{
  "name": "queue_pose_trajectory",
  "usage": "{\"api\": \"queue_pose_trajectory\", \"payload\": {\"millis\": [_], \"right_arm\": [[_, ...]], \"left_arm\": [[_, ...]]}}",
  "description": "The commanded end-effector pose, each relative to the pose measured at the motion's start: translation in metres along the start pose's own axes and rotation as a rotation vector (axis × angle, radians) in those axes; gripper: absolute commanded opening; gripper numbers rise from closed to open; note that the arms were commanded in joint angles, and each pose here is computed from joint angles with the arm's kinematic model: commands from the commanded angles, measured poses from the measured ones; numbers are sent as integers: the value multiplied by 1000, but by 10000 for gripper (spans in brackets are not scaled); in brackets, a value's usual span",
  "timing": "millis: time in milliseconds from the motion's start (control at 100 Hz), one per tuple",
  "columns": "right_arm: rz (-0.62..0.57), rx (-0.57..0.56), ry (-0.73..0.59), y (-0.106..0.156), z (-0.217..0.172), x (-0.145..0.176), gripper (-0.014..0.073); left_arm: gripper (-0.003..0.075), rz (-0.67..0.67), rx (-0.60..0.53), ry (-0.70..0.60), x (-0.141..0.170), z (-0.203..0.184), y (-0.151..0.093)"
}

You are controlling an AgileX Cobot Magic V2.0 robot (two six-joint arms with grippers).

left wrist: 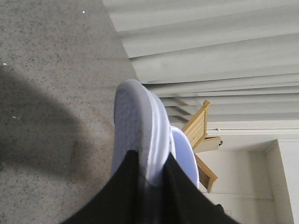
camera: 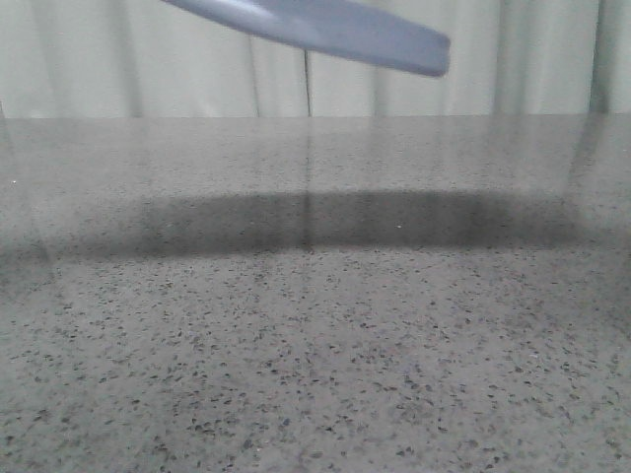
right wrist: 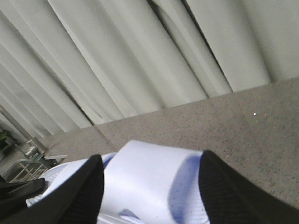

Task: Insert blue slippers together front up

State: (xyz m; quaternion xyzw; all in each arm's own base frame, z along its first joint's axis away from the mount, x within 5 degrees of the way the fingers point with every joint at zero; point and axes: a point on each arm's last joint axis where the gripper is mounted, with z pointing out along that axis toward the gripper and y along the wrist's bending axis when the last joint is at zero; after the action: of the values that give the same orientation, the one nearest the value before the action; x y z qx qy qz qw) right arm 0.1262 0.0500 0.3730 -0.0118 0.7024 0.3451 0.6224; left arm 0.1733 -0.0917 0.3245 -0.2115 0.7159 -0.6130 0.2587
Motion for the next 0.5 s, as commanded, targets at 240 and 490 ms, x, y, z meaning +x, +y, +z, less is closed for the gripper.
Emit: {"api": "queue_pose_trajectory", "payload": {"millis": [240, 490], "right_arm": [[-80, 32, -134, 10, -18, -18, 384], [-79, 29, -128, 10, -17, -18, 384]], "left_arm": [[16, -39, -5, 47, -7, 16, 4], [16, -20, -88, 78, -15, 32, 25]]}}
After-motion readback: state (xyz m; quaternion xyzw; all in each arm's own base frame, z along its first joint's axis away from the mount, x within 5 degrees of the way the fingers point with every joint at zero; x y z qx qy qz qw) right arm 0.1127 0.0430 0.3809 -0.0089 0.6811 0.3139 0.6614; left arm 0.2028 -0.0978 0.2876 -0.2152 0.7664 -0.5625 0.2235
